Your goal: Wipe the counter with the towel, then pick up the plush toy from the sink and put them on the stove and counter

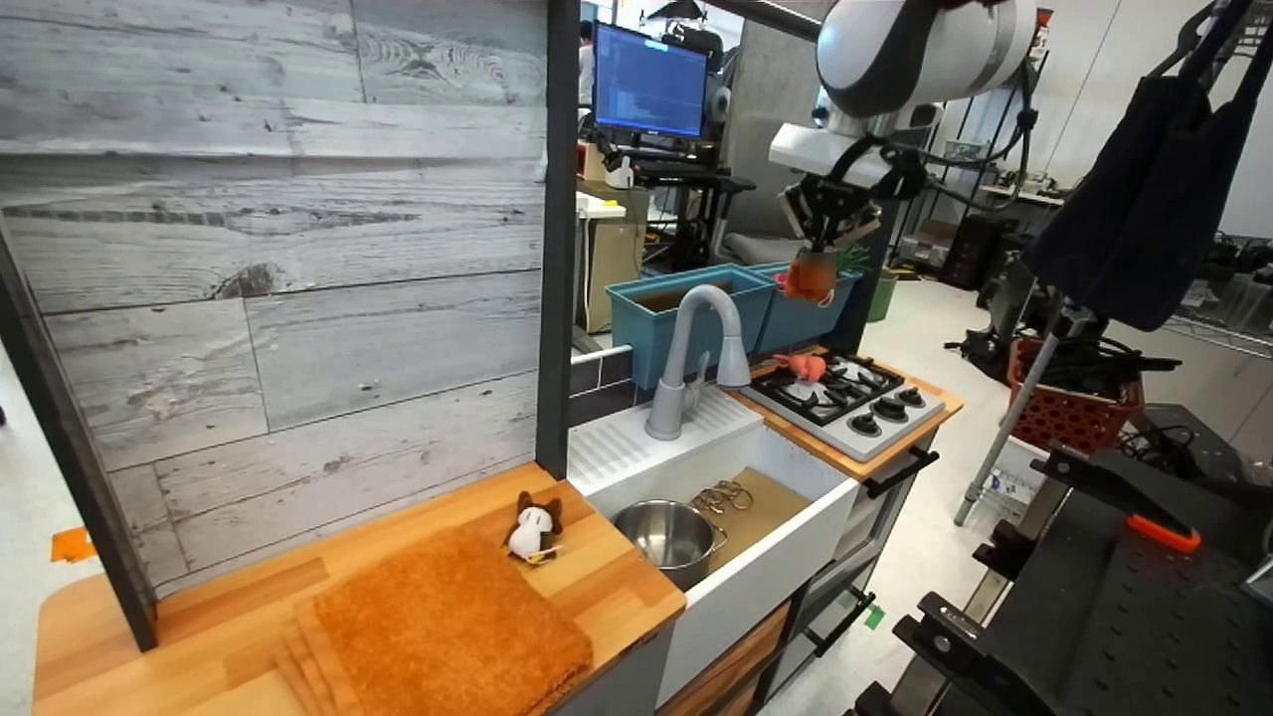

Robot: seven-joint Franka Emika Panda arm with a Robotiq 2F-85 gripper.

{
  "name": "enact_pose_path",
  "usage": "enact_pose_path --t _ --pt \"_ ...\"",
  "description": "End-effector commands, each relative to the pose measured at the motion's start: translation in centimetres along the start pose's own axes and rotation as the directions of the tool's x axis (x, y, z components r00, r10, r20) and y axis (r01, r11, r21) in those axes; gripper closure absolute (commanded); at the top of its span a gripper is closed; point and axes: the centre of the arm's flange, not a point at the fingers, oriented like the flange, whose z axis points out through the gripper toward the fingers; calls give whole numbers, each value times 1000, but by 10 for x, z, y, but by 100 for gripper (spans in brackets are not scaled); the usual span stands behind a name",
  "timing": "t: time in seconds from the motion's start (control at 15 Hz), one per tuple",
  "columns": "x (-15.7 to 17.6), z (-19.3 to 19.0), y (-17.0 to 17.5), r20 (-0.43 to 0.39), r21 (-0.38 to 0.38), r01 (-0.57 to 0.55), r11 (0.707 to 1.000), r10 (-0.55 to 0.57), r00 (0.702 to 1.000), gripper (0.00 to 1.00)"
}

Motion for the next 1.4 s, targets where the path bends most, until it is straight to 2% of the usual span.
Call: enact_pose_path --t 0.0,0.27,0.47,0.73,1.13,1.2,1.33 --pt "28 42 -1 22 -85 -165 983 168 986 100" --pt "64 78 25 43 -161 -305 939 315 948 100" --pt "84 89 38 60 -183 -374 909 390 919 100" --pt "101 93 41 48 -177 -441 880 455 889 100" --pt "108 92 33 70 -141 -550 823 563 824 100" --pt "108 91 32 72 -138 -558 818 570 818 73" --pt "107 90 31 79 -140 -565 813 578 812 65"
